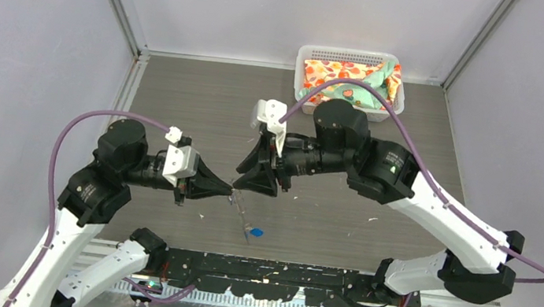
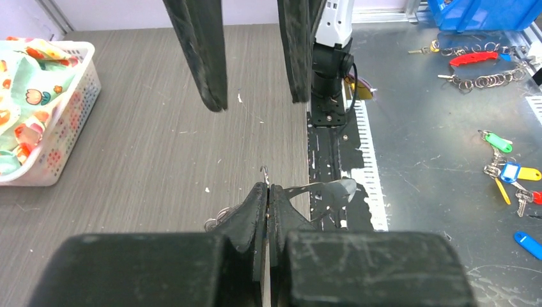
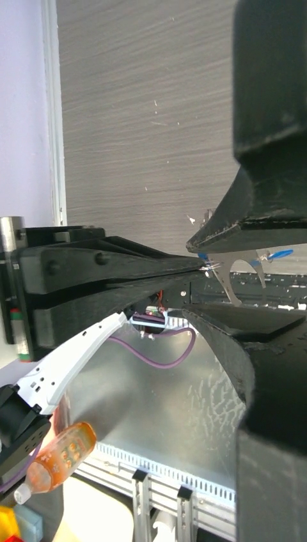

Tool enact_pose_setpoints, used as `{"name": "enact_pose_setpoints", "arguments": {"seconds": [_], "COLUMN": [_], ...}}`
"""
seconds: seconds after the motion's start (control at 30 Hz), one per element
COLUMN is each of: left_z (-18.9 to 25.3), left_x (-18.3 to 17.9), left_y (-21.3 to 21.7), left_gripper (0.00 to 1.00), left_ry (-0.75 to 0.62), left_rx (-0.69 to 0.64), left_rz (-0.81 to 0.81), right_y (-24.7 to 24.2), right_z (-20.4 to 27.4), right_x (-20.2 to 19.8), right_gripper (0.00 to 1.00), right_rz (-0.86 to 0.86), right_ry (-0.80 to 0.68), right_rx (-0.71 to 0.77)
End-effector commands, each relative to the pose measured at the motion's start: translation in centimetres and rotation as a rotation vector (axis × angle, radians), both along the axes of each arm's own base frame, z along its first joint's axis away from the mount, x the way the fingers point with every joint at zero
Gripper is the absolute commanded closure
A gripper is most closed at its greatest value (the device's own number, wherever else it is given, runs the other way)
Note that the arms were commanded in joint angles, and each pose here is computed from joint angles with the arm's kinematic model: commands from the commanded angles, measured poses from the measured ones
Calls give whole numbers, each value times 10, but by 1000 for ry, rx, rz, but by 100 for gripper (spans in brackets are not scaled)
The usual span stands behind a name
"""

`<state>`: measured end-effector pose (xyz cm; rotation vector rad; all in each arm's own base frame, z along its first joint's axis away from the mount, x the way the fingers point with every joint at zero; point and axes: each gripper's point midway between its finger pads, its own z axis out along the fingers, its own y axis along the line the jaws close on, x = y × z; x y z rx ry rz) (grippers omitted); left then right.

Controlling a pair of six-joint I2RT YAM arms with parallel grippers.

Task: Put the keys on the keyring
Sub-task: Adjust the key on the keyring.

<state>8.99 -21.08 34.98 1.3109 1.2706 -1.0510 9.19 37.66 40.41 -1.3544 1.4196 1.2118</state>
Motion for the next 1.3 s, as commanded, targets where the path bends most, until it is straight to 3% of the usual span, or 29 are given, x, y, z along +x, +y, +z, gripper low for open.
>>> {"name": "enact_pose_setpoints", "arguments": {"seconds": [0.0,0.13,0.9,1.1,1.2,1.27], "left_z": [17,19,21,19,20,19], "left_x": [-5,-7,-11,-9,-9,-8], "left_y": [0,-1,-5,-6,-6,-6], "left_gripper": [99,99,99,99,100,99], "left_ry": [-43,-36,16,22,22,24], "left_rx": [-23,-23,-30,-29,-30,-30], "left_rz": [-27,-40,-80,-82,-83,-81], "right_y": [-16,-15,2,4,5,5], "right_z": [-22,-30,-23,-27,-31,-33], "right_x": [-8,-6,-3,-3,-2,-1], "right_gripper": [59,59,70,82,99,99], "right_rz": [67,87,123,135,136,126], "right_ry": [6,5,-44,-38,-35,-34], "right_rx": [-236,-305,-245,-254,-267,-269]}}
